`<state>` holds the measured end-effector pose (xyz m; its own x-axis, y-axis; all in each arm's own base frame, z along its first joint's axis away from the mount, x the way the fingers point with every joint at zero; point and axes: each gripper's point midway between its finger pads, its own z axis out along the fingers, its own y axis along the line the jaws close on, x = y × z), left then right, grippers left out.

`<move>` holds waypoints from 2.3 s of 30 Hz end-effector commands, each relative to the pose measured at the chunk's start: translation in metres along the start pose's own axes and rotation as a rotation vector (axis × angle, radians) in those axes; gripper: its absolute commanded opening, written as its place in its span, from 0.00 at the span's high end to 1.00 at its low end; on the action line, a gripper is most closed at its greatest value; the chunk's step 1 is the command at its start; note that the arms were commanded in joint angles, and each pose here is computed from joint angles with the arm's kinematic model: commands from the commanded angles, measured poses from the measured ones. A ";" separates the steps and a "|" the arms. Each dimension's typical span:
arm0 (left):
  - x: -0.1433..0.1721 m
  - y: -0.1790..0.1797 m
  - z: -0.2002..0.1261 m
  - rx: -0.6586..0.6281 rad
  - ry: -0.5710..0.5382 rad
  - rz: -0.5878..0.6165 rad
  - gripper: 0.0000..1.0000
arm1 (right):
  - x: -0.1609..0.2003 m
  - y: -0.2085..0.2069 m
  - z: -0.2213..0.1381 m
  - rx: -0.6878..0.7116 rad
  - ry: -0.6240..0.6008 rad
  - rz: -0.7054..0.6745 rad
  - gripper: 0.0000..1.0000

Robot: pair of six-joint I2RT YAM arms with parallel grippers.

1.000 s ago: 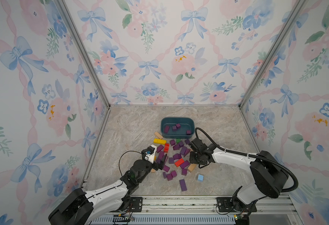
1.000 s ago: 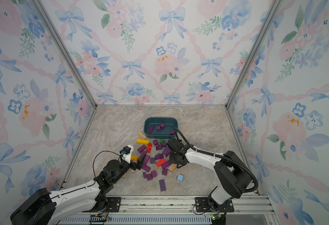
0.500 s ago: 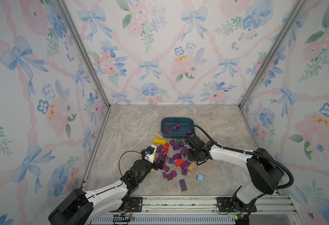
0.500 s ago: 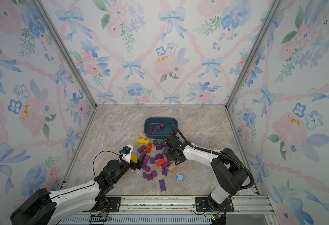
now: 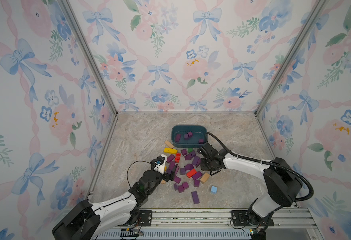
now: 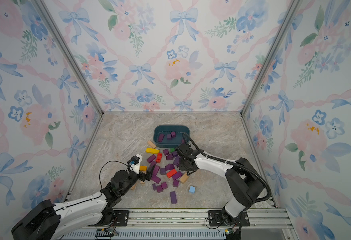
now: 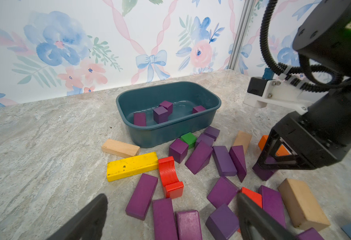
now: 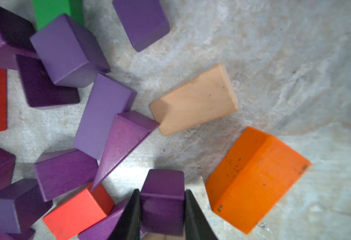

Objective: Pick purple bricks into the storage bin
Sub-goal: Pick up the building block from the center of the board, then place the building block in the storage box, then pick up the building block from the center of the board.

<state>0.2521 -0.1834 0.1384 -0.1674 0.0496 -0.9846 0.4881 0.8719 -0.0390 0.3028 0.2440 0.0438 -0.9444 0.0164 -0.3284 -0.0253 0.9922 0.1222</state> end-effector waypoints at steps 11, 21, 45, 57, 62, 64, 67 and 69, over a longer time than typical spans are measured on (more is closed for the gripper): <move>-0.002 -0.001 -0.001 0.004 -0.014 -0.015 0.02 | -0.116 0.046 -0.052 -0.134 -0.228 -0.034 0.70; -0.001 0.001 -0.002 -0.008 -0.016 -0.013 0.02 | -0.176 0.036 -0.009 -0.105 -0.244 0.039 0.68; 0.010 0.014 0.017 -0.120 0.094 -0.084 0.02 | -0.131 -0.018 -0.141 -0.087 -0.489 -0.115 0.18; 0.028 -0.010 0.036 -0.077 0.393 -0.207 0.02 | -0.064 -0.052 -0.173 -0.206 -0.599 -0.142 0.04; 0.044 -0.030 0.042 -0.012 0.534 -0.262 0.02 | -0.048 -0.054 -0.176 -0.261 -0.637 -0.191 0.01; 0.049 -0.034 0.044 -0.011 0.567 -0.289 0.02 | -0.043 -0.055 -0.176 -0.272 -0.647 -0.204 0.02; 0.052 -0.041 0.044 0.006 0.590 -0.335 0.03 | -0.035 -0.055 -0.177 -0.295 -0.669 -0.226 0.03; 0.052 -0.046 0.044 0.020 0.605 -0.358 0.04 | -0.029 -0.057 -0.178 -0.307 -0.681 -0.238 0.03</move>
<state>0.2689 -0.2325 0.0833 -0.7110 0.0462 -0.7016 0.3424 0.8943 -0.2881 0.2756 0.1602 0.2111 -0.5317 -0.0036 -0.8469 -0.3359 0.9189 0.2069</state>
